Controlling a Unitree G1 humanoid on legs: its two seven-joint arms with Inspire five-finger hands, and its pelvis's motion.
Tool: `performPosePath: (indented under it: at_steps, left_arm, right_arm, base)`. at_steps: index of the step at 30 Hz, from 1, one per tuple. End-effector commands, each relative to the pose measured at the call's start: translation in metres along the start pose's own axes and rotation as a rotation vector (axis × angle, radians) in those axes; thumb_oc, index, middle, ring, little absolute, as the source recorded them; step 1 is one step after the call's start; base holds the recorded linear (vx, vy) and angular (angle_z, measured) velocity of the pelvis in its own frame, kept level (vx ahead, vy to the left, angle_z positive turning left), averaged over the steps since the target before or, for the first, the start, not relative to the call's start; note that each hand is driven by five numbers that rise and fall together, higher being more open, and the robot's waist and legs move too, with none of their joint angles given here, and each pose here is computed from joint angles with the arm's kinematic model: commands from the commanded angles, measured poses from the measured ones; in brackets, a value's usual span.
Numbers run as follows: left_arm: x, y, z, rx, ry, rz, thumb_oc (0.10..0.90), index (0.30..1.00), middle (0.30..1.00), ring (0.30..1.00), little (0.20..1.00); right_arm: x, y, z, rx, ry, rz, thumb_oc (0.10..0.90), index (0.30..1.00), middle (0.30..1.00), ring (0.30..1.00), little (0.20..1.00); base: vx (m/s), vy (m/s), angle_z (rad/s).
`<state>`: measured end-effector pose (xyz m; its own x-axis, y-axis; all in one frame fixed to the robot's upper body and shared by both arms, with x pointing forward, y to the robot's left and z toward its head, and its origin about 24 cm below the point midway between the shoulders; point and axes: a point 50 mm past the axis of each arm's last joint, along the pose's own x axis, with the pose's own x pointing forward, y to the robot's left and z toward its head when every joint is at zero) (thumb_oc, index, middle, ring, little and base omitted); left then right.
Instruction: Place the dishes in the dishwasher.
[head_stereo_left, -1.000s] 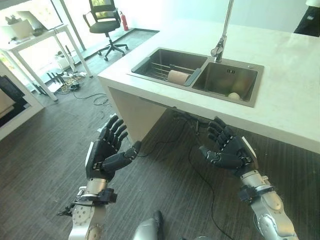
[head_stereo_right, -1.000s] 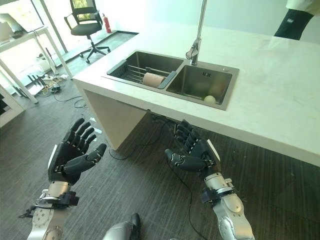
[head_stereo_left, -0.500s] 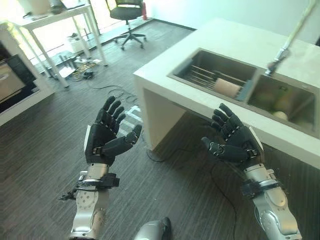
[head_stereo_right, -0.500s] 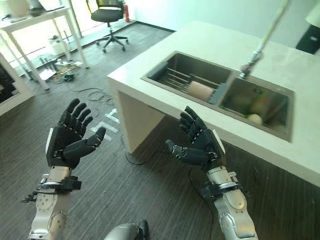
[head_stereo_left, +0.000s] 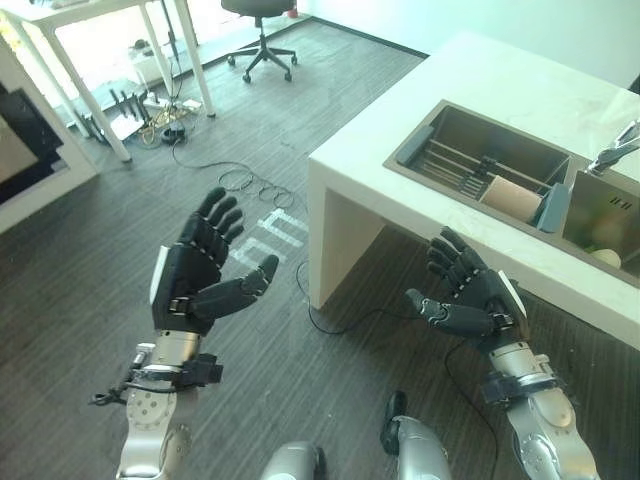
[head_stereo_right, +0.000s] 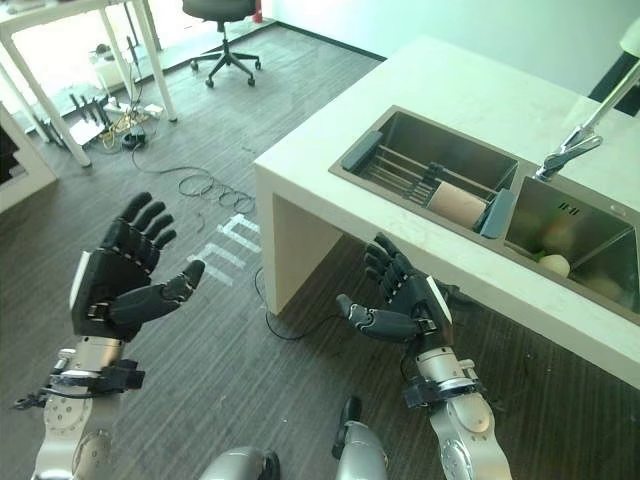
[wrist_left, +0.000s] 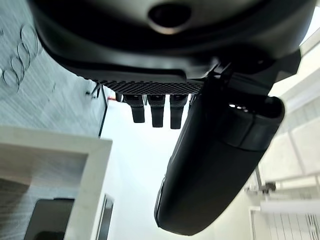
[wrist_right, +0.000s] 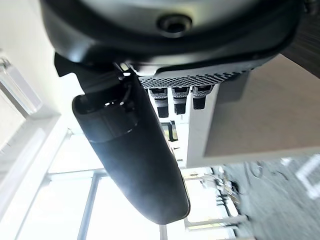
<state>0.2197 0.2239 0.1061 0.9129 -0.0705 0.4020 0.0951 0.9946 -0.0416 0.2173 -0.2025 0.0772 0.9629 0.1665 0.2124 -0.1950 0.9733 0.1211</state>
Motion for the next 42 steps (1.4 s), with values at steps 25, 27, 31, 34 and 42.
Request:
performPosePath:
  at_steps: [25,27,31,34,42]
  left_arm:
    - [0.023,-0.039,0.065,-0.076,-0.392,-0.230,0.800,0.900,0.900,0.900,0.900]
    - [0.023,-0.040,0.064,-0.118,-0.383,-0.255,0.800,0.900,0.900,0.900,0.900]
    - [0.027,-0.044,0.060,-0.140,-0.346,-0.327,0.800,0.900,0.900,0.900,0.900]
    - [0.031,-0.047,0.059,-0.129,-0.330,-0.365,0.800,0.900,0.900,0.900,0.900]
    - [0.031,-0.042,0.060,-0.048,-0.290,-0.445,0.800,0.900,0.900,0.900,0.900]
  right_arm:
    - [0.025,0.006,0.078,-0.039,-0.411,0.076,0.800,0.900,0.900,0.900,0.900]
    - [0.022,0.004,0.080,-0.039,-0.411,0.066,0.800,0.900,0.900,0.900,0.900]
    - [0.018,-0.001,0.082,-0.062,-0.415,0.040,0.800,0.900,0.900,0.900,0.900]
    - [0.021,-0.001,0.082,-0.059,-0.424,0.015,0.800,0.900,0.900,0.900,0.900]
    - [0.018,-0.005,0.079,-0.071,-0.395,0.030,0.800,0.900,0.900,0.900,0.900]
  base:
    - [0.20,-0.096,-0.65]
    - [0.07,0.146,-0.20]
    - [0.07,0.187,0.19]
    - [0.06,0.177,0.16]
    - [0.05,0.143,-0.03]
